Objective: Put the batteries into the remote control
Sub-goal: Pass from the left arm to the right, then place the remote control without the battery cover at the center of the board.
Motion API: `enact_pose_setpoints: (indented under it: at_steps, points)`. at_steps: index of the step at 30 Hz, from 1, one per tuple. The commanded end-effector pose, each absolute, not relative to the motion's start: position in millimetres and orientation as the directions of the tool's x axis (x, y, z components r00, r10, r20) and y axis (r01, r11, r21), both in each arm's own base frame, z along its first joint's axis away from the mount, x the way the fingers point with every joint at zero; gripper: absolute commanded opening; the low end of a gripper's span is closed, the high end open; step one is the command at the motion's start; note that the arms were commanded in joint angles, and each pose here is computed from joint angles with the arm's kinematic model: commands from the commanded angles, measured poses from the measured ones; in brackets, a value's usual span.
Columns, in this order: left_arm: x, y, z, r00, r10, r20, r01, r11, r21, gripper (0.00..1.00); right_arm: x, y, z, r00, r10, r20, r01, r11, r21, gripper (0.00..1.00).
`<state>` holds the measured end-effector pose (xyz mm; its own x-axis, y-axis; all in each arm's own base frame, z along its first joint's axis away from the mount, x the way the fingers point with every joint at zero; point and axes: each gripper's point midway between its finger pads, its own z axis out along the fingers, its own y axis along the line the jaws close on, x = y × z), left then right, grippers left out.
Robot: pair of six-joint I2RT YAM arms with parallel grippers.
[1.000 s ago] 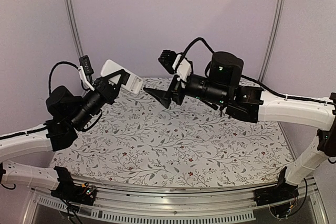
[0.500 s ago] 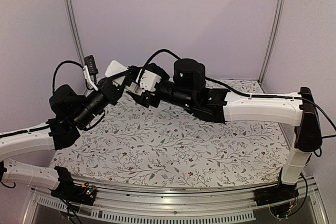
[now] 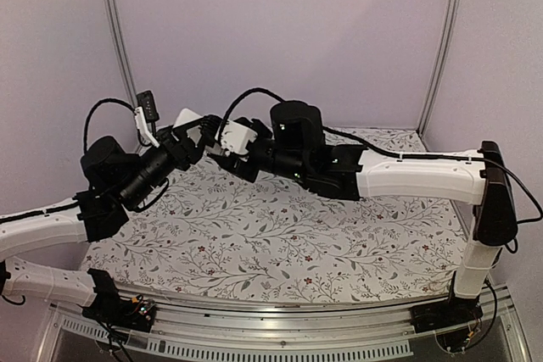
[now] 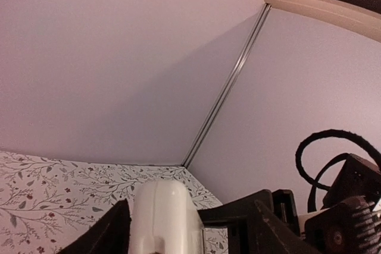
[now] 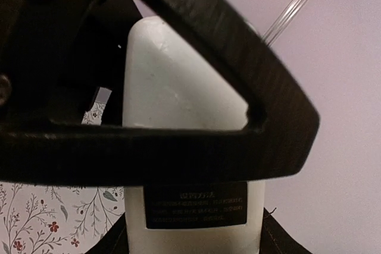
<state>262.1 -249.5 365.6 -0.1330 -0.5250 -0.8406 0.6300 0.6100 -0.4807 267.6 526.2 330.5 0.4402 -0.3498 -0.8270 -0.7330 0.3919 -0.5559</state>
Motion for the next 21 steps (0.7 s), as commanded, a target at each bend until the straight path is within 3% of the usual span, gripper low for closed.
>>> enact_pose_setpoints:
  at_steps: [1,10,21]
  points:
    - [260.5,-225.3,376.4,-0.04,-0.472,-0.881,0.575,0.71,-0.406,0.96,268.1,498.7,293.7,0.307,-0.482,-0.821,-0.811,0.319,-0.49,0.32]
    - [260.0,-152.9,370.6,0.094,-0.353,-0.931,0.318,0.897,-0.308,0.99,200.0,440.0,140.6,0.071,-0.706,-0.705,-0.987,0.052,-0.151,0.3]
    - [263.9,-154.3,356.7,0.066,-0.313,-0.947,0.299,0.912,-0.281,0.99,178.6,402.3,32.2,0.026,-0.876,-0.481,-1.0,-0.014,-0.027,0.29]
